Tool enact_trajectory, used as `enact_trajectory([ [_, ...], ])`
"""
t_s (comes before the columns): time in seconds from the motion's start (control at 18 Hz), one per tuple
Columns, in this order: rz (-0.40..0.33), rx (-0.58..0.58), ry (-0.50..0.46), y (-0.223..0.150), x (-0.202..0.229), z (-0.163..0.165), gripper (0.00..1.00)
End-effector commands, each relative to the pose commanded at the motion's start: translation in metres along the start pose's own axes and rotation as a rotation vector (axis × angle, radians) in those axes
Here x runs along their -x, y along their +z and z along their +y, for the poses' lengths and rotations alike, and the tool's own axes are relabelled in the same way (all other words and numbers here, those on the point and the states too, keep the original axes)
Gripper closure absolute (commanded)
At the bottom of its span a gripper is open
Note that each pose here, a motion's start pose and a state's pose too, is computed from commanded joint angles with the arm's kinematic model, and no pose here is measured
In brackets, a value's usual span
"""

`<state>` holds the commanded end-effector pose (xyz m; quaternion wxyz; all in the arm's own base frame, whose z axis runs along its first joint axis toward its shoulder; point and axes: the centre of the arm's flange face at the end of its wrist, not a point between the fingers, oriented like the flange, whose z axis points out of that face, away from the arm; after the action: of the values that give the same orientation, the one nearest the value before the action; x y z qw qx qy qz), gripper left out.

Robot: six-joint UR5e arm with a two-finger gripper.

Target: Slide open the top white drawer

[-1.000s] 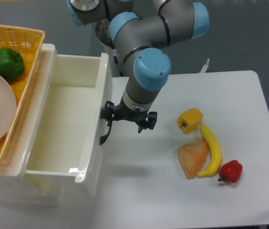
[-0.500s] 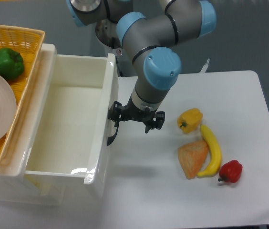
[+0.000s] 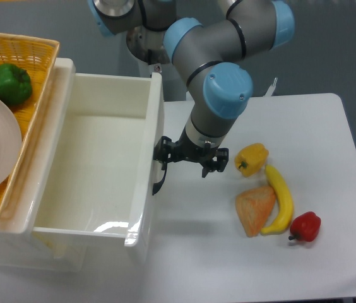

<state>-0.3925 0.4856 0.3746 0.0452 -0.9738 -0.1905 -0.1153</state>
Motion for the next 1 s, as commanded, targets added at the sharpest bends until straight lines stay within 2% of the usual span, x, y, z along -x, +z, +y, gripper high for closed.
enact_trajectory([
  [0.67, 0.005, -0.016, -0.033, -0.008, 0.015, 0.003, 0.00],
  [1.0, 0.090, -0.023, -0.064, -0.002, 0.009, 0.004, 0.00],
])
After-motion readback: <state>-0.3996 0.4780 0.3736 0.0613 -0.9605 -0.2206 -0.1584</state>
